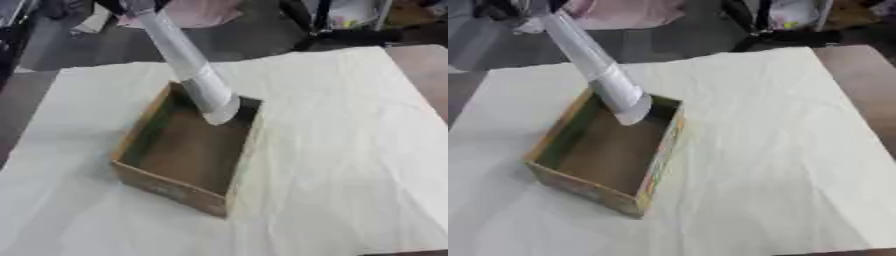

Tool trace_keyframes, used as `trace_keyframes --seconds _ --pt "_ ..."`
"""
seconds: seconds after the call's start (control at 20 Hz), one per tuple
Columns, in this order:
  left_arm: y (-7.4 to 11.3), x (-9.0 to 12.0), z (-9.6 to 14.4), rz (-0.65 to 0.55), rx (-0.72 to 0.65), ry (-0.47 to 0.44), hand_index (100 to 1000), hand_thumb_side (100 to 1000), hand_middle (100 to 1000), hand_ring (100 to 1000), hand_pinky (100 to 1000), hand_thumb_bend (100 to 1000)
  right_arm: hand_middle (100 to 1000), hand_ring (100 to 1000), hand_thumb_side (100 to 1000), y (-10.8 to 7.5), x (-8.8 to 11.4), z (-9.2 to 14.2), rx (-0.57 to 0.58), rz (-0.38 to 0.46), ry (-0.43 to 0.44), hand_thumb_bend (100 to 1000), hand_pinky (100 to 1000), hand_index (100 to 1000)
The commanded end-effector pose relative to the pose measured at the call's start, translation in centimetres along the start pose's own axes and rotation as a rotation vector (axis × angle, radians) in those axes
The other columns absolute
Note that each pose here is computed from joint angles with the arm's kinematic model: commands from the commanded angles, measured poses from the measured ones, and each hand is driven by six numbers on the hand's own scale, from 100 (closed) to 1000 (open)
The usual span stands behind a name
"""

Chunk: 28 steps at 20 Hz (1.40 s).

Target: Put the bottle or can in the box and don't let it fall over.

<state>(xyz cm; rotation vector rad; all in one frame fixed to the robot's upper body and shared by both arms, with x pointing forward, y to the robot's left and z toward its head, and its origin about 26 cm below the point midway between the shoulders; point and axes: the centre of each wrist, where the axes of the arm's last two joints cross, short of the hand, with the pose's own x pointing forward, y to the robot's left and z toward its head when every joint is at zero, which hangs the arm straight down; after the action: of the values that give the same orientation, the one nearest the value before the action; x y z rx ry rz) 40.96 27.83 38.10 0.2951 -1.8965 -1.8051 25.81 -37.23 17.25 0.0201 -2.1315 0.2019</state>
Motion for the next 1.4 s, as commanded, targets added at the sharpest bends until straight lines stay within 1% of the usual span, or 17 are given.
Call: trace_keyframes --seconds 0.05,0.2,0.45,0.55,0.6,0.65,0.7,0.8,0.85,0.9,0.95,1.05,1.1,1.2,1.25,1.3,1.4 --pt "0.7 0.3 0.2 -0.092 -0.073 -0.046 193 100 100 100 100 100 992 933 478 -0.2 1.2 -0.6 0.019 0.025 -0.030 392 944 932" --pt "0.2 0.2 -0.1 -0.094 -0.081 -0.053 219 100 119 106 100 100 992 933 479 -0.2 1.2 -0.6 0.019 0.023 -0.029 391 944 932" --pt "-0.3 0.3 -0.4 -0.104 -0.097 -0.067 226 100 127 113 100 100 992 933 480 -0.2 1.1 -0.5 0.014 0.021 -0.027 391 945 932" --pt "-0.5 0.3 -0.5 -0.105 -0.104 -0.067 261 100 162 155 100 100 992 933 480 -0.2 1.1 -0.5 0.014 0.020 -0.028 390 944 932" --pt "-0.7 0.2 -0.6 -0.105 -0.108 -0.067 319 100 215 215 100 100 992 933 480 -0.2 1.1 -0.5 0.013 0.020 -0.028 390 944 932" --pt "-0.9 0.2 -0.6 -0.104 -0.114 -0.066 355 100 247 250 100 100 992 932 480 -0.2 1.1 -0.5 0.013 0.019 -0.029 390 944 932" --pt "-1.1 0.1 -0.7 -0.104 -0.120 -0.064 434 100 316 321 171 117 992 932 480 -0.2 1.1 -0.5 0.012 0.019 -0.029 390 944 932" --pt "-1.4 -0.1 -0.7 -0.106 -0.132 -0.057 531 100 398 404 298 150 992 932 480 -0.2 1.1 -0.4 0.011 0.018 -0.030 389 944 931" --pt "-1.6 -0.2 -0.7 -0.107 -0.138 -0.053 577 100 433 443 351 160 992 932 480 -0.2 1.1 -0.5 0.011 0.018 -0.031 390 944 931" --pt "-1.8 -0.4 -0.8 -0.108 -0.146 -0.049 601 100 452 463 380 162 992 932 480 -0.1 1.1 -0.5 0.011 0.017 -0.031 390 944 931" --pt "-2.1 -0.5 -0.9 -0.111 -0.158 -0.045 685 100 512 538 494 220 992 932 480 -0.1 1.1 -0.5 0.012 0.017 -0.032 389 944 931" --pt "-2.6 -0.7 -1.0 -0.117 -0.178 -0.042 768 100 586 624 608 287 991 931 481 -0.1 1.0 -0.4 0.010 0.017 -0.031 388 944 931" --pt "-2.8 -0.7 -1.0 -0.118 -0.182 -0.043 796 108 611 658 646 311 991 931 487 -0.1 1.0 -0.4 0.009 0.016 -0.031 387 944 930" --pt "-2.8 -0.8 -0.9 -0.118 -0.180 -0.046 834 207 654 710 707 375 990 929 480 -0.1 1.0 -0.4 0.007 0.016 -0.031 389 944 930" --pt "-2.8 -0.9 -0.9 -0.118 -0.178 -0.047 852 285 674 726 726 411 990 928 480 -0.1 1.0 -0.4 0.006 0.016 -0.031 389 944 930" --pt "-2.8 -0.9 -0.8 -0.118 -0.177 -0.046 862 342 693 744 745 432 989 927 480 -0.2 1.0 -0.4 0.005 0.016 -0.031 388 944 930" --pt "-2.6 -0.9 -0.6 -0.116 -0.170 -0.045 862 353 694 747 748 434 989 926 481 -0.2 1.1 -0.4 0.003 0.015 -0.032 388 944 930"
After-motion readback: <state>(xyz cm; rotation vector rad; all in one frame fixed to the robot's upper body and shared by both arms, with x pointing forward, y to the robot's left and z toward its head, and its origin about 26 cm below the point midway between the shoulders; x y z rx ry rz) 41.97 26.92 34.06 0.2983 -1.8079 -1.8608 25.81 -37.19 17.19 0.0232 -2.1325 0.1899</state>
